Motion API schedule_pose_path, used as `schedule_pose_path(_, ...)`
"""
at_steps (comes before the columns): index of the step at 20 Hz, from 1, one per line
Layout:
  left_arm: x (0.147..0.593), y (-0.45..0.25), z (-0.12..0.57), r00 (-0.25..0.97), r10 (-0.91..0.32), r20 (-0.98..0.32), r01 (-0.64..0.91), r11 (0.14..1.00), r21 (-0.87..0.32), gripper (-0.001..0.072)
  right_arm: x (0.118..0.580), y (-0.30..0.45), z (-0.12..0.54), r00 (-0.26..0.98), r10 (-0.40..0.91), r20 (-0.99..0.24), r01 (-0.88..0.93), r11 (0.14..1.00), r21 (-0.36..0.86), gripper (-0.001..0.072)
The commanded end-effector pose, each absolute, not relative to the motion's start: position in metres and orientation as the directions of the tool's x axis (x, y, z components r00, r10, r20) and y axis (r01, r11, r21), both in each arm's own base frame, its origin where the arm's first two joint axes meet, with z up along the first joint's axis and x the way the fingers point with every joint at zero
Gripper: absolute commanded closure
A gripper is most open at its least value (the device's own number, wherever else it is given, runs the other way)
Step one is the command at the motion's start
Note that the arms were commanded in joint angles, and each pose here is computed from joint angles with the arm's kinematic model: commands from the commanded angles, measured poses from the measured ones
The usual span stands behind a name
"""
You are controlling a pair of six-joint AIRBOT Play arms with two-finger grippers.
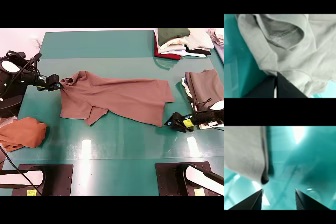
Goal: Fold the shirts.
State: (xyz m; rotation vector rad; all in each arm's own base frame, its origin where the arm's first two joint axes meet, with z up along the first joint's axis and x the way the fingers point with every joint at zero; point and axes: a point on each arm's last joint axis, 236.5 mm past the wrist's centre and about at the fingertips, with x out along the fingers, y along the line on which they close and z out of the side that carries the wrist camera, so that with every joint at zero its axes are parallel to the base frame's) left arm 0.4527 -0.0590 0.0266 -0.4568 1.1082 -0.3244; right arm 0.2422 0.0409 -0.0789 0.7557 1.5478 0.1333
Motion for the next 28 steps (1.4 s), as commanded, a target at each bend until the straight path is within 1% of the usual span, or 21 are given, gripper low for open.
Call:
schedule_pose_path(1,0.448,-0.061,0.028,0.399,-0.477,-0.783,0.033,0.861,-0.508,0.0683,0.258,0.063,-0.097,0.132,0.575,-0.807,0.41,0.71,0.573,0.0268)
schedule_pose_path(4,0.445,-0.062,0.028,0.387,-0.483,-0.786,0.032,0.858,-0.512,0.0683,0.284,0.087,-0.094,0.158,0.579,-0.8,0.346,0.727,0.593,0.0288)
schedule_pose_path(5,0.444,-0.063,0.027,0.383,-0.484,-0.787,0.031,0.858,-0.513,0.0683,0.288,0.094,-0.093,0.146,0.582,-0.8,0.32,0.737,0.595,0.0373)
schedule_pose_path(6,0.442,-0.064,0.027,0.375,-0.488,-0.788,0.029,0.856,-0.516,0.0683,0.291,0.102,-0.092,0.13,0.583,-0.802,0.289,0.751,0.593,0.0441)
schedule_pose_path(8,0.439,-0.065,0.032,0.374,-0.491,-0.787,0.035,0.855,-0.517,0.0684,0.299,0.116,-0.085,0.118,0.582,-0.805,0.219,0.775,0.593,0.0617)
schedule_pose_path(9,0.439,-0.065,0.043,0.396,-0.487,-0.778,0.039,0.856,-0.516,0.0683,0.306,0.121,-0.074,0.129,0.587,-0.8,0.168,0.782,0.601,0.0681)
schedule_pose_path(11,0.436,-0.065,0.084,0.475,-0.474,-0.742,0.081,0.863,-0.499,0.0683,0.325,0.126,-0.029,0.197,0.598,-0.777,0.049,0.785,0.617,0.0693)
schedule_pose_path(12,0.432,-0.065,0.115,0.524,-0.466,-0.713,0.119,0.869,-0.48,0.0683,0.339,0.123,0.005,0.262,0.596,-0.759,-0.015,0.789,0.615,0.0694)
schedule_pose_path(14,0.417,-0.068,0.188,0.628,-0.456,-0.63,0.206,0.879,-0.43,0.0683,0.36,0.106,0.089,0.424,0.556,-0.714,-0.148,0.821,0.552,0.0694)
schedule_pose_path(16,0.391,-0.073,0.283,0.755,-0.439,-0.487,0.297,0.891,-0.343,0.0683,0.367,0.086,0.194,0.622,0.509,-0.595,-0.248,0.849,0.467,0.0694)
schedule_pose_path(17,0.37,-0.075,0.335,0.815,-0.429,-0.389,0.333,0.897,-0.291,0.0683,0.363,0.075,0.249,0.717,0.473,-0.512,-0.281,0.868,0.409,0.0693)
schedule_pose_path(19,0.318,-0.081,0.432,0.895,-0.41,-0.173,0.378,0.906,-0.19,0.0683,0.339,0.057,0.345,0.851,0.394,-0.346,-0.303,0.908,0.289,0.0694)
schedule_pose_path(21,0.257,-0.088,0.509,0.917,-0.397,0.037,0.398,0.913,-0.092,0.0684,0.306,0.044,0.414,0.927,0.314,-0.207,-0.278,0.943,0.184,0.0694)
schedule_pose_path(23,0.203,-0.094,0.561,0.9,-0.391,0.191,0.405,0.913,-0.039,0.0684,0.275,0.037,0.456,0.96,0.246,-0.132,-0.234,0.967,0.104,0.0694)
schedule_pose_path(25,0.16,-0.1,0.598,0.868,-0.393,0.302,0.411,0.912,0.005,0.0685,0.256,0.032,0.476,0.975,0.194,-0.109,-0.188,0.98,0.058,0.0694)
schedule_pose_path(26,0.146,-0.101,0.611,0.852,-0.391,0.348,0.409,0.912,0.024,0.0685,0.252,0.03,0.481,0.978,0.176,-0.111,-0.171,0.984,0.05,0.0694)
schedule_pose_path(28,0.14,-0.099,0.619,0.843,-0.384,0.378,0.403,0.915,0.031,0.0685,0.25,0.027,0.483,0.977,0.162,-0.141,-0.157,0.986,0.051,0.0695)
